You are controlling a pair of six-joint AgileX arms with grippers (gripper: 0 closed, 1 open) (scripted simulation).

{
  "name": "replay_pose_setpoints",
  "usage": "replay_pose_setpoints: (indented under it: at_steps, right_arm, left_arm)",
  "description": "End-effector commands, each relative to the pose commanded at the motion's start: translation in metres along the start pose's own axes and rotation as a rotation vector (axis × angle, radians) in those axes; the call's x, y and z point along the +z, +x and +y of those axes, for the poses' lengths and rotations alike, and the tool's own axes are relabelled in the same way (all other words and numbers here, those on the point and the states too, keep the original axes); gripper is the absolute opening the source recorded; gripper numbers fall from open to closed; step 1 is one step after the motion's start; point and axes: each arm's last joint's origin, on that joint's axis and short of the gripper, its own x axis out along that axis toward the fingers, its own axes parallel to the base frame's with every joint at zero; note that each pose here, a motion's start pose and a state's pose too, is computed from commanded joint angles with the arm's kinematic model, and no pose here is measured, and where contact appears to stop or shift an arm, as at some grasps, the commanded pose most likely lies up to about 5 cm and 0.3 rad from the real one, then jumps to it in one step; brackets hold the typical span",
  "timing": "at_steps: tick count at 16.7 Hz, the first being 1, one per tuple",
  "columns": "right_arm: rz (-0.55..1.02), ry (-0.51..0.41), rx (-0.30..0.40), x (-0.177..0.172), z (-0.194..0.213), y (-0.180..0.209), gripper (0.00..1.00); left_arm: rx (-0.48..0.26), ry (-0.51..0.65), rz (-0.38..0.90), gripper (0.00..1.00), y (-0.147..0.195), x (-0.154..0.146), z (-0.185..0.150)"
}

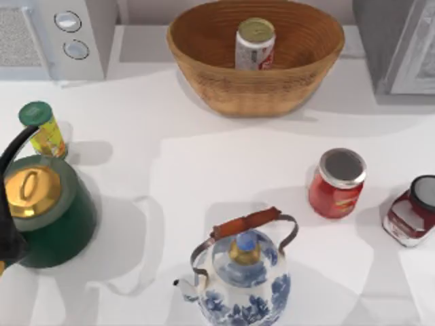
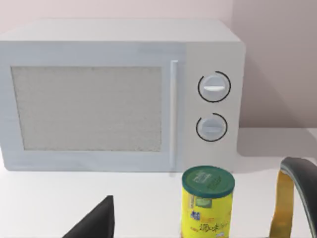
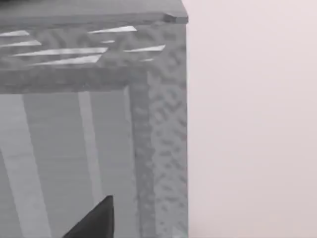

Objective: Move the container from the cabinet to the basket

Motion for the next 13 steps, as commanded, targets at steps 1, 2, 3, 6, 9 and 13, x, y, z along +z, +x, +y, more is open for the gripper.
replay_pose_setpoints:
  at_steps: [1, 2, 3, 6, 9, 13]
  right_arm:
    - [0.001, 0.001, 0.000, 0.021, 0.008, -0.004, 1.00]
    - [0.000, 0.000, 0.000, 0.040, 0.017, -0.008, 1.00]
    - [-0.001, -0.003, 0.000, 0.058, 0.027, -0.012, 1.00]
    - [-0.012, -0.022, -0.001, 0.097, 0.057, -0.026, 1.00]
    - [-0.020, -0.035, -0.002, 0.114, 0.072, -0.034, 1.00]
    - [-0.021, -0.037, -0.005, 0.115, 0.071, -0.035, 1.00]
  left_arm:
    - [0.000, 0.000, 0.000, 1.00, 0.000, 0.000, 0.000]
    - [0.000, 0.000, 0.000, 1.00, 0.000, 0.000, 0.000]
    - [0.000, 0.000, 0.000, 1.00, 0.000, 0.000, 0.000]
    - [0.000, 0.000, 0.000, 1.00, 0.000, 0.000, 0.000]
    - [0.000, 0.000, 0.000, 1.00, 0.000, 0.000, 0.000]
    - [0.000, 0.000, 0.000, 1.00, 0.000, 0.000, 0.000]
